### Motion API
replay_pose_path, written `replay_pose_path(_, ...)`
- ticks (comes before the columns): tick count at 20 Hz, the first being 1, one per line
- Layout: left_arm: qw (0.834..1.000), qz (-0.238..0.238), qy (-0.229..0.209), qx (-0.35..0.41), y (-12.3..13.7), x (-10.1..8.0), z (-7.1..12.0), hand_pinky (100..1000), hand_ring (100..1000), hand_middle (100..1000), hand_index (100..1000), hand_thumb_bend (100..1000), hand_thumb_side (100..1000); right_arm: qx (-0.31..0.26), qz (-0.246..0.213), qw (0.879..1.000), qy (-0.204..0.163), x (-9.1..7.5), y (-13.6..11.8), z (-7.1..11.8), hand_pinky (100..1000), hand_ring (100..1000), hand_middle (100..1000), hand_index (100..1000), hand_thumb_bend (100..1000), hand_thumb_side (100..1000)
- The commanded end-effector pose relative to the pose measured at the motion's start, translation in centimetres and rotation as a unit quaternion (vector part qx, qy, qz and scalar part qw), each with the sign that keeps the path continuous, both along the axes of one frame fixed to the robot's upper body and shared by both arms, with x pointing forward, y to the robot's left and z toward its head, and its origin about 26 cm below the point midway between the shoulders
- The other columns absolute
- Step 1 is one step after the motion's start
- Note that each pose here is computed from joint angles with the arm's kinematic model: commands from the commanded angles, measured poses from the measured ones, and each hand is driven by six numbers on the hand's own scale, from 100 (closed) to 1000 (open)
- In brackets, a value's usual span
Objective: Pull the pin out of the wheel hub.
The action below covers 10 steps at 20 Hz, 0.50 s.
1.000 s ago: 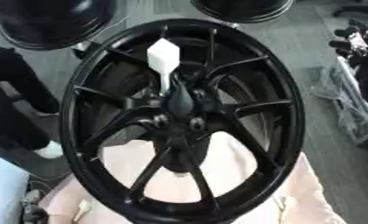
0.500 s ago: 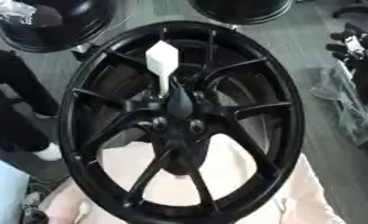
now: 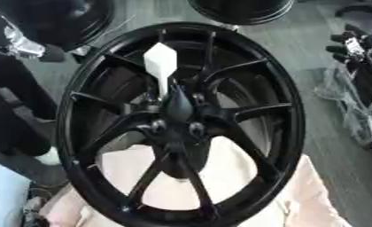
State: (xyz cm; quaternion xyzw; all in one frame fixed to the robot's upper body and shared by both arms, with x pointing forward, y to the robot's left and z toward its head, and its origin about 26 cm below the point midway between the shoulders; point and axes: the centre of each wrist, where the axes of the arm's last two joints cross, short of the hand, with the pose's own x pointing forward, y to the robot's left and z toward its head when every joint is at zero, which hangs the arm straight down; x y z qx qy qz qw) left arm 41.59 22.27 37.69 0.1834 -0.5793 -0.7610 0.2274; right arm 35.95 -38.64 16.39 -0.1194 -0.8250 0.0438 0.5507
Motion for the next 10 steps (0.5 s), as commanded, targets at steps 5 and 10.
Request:
replay_pose_path(5, 0.998, -0.042, -0.005, 0.038, -1.8, 0.1, 1.0, 913, 900, 842, 873, 495, 466, -0.024, 0.002, 1.000, -0.011, -0.1, -0.4, 1.3, 951, 834, 824, 962, 100, 642)
replay_pose_path(10, 0.997, -0.061, 0.000, 0.044, -3.6, 0.6, 0.5, 913, 900, 844, 876, 492, 454, -0.022, 0.004, 1.000, -0.012, 0.0, -0.3, 1.3, 952, 835, 824, 962, 100, 643)
